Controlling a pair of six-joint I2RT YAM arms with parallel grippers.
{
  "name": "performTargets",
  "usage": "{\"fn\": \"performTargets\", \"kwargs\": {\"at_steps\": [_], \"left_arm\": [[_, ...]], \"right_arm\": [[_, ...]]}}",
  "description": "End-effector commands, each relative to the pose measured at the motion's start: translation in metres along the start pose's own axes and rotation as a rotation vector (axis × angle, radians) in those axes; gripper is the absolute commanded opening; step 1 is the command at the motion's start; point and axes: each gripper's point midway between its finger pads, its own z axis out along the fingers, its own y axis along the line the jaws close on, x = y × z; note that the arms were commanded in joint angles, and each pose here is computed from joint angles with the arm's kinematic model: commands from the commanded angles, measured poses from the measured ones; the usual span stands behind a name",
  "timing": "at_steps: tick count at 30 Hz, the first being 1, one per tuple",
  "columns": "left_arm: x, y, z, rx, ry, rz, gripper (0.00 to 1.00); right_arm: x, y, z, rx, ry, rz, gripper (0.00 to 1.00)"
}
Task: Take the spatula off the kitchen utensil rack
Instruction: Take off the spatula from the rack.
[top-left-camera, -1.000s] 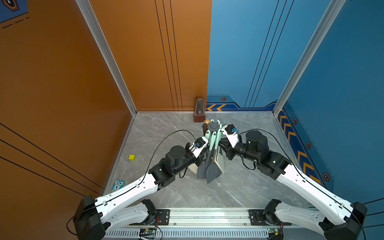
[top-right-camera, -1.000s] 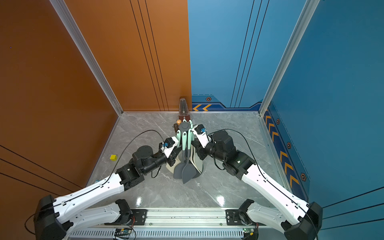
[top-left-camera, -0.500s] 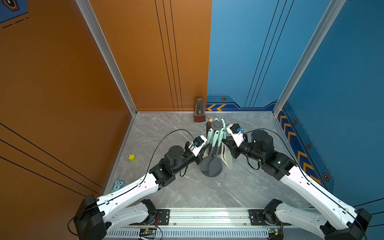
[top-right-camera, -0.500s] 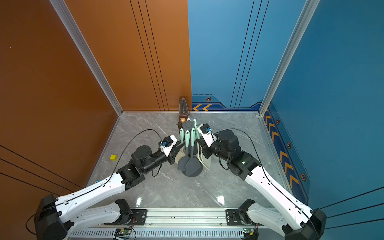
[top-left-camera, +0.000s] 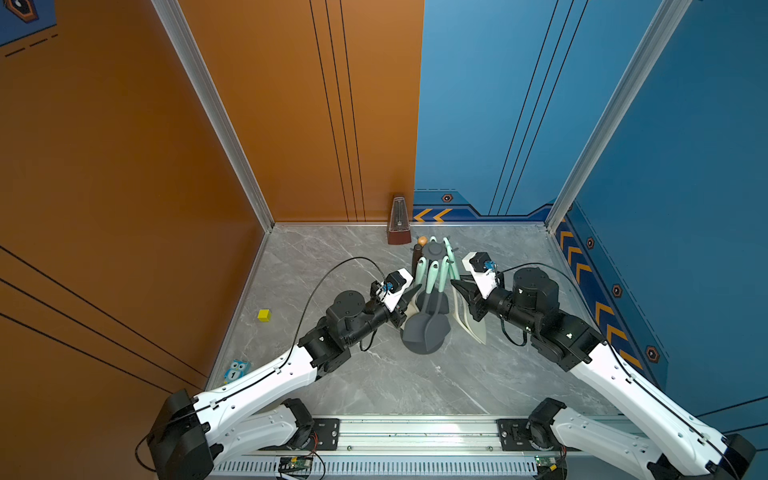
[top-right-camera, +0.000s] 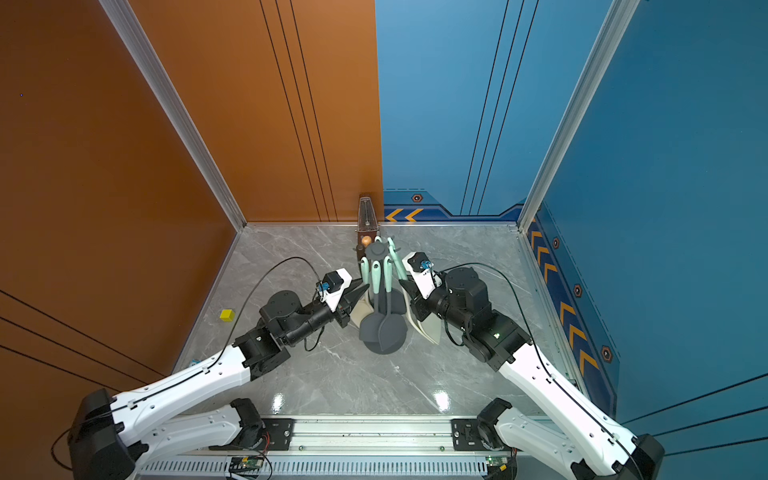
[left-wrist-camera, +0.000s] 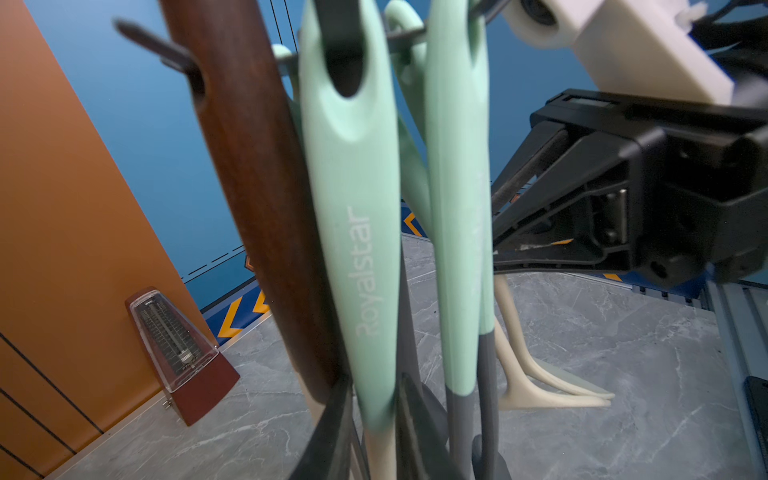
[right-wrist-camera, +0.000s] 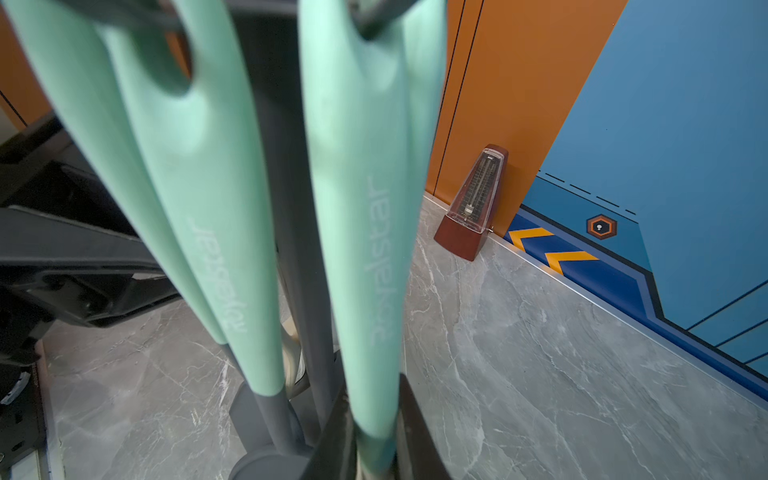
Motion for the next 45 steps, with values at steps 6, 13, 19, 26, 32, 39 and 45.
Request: {"fn": "performTargets", "kwargs": {"at_steps": [6, 13, 19, 26, 32, 39, 45], "left_arm": [[0.002, -0.002, 0.003, 0.028, -0.010, -0.013, 0.23], [0.004, -0.002, 0.007, 0.033, 0.000, -0.016, 0.23], [0.006, -0.002, 0.009, 0.035, 0.005, -0.018, 0.23], [0.007, -0.002, 0.009, 0.033, 0.007, -0.022, 0.23], [0.010, -0.001, 0.008, 0.028, 0.015, -0.024, 0.23], [0.014, -0.002, 0.008, 0.028, 0.021, -0.024, 0.23], [0.014, -0.001, 0.008, 0.029, 0.020, -0.022, 0.23]], "right_arm": [[-0.035, -0.010, -0.006, 0.036, -0.144, 0.006, 0.00], [-0.034, -0.007, -0.001, -0.005, -0.135, 0.022, 0.10], [-0.032, -0.005, 0.001, -0.023, -0.135, 0.026, 0.14], [-0.032, -0.003, 0.001, -0.033, -0.139, 0.034, 0.20], [-0.031, -0.006, 0.001, -0.026, -0.136, 0.037, 0.24], [-0.029, -0.010, 0.003, -0.021, -0.132, 0.045, 0.00], [-0.030, -0.013, 0.000, -0.011, -0.143, 0.048, 0.00]]}}
